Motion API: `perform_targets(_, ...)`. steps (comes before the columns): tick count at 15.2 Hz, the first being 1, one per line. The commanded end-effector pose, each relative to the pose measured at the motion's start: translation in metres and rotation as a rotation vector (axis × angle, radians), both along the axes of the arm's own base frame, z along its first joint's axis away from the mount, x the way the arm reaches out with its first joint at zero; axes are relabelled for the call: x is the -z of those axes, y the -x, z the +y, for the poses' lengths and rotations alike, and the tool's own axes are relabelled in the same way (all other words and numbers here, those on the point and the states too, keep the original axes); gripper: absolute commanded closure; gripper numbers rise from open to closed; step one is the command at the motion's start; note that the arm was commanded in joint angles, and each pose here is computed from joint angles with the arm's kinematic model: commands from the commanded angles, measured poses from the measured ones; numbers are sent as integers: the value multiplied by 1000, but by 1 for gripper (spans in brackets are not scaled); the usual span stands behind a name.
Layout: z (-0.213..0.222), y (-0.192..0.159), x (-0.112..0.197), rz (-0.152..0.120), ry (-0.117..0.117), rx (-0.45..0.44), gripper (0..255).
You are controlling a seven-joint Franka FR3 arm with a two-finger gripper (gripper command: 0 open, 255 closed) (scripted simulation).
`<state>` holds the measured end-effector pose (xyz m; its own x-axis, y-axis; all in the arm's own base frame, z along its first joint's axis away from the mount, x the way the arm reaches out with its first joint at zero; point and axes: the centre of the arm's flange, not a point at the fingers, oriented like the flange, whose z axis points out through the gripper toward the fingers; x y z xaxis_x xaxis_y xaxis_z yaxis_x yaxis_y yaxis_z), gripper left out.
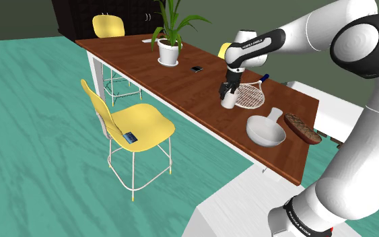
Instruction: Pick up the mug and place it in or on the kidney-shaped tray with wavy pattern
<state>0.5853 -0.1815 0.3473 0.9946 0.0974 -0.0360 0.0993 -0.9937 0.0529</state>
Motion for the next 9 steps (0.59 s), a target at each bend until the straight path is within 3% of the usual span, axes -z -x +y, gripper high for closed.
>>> perform_targets(1,0,0,0,0,0,0,0)
perform_targets(2,0,0,0,0,0,0,255)
perform_targets(9,0,0,0,0,0,0,255)
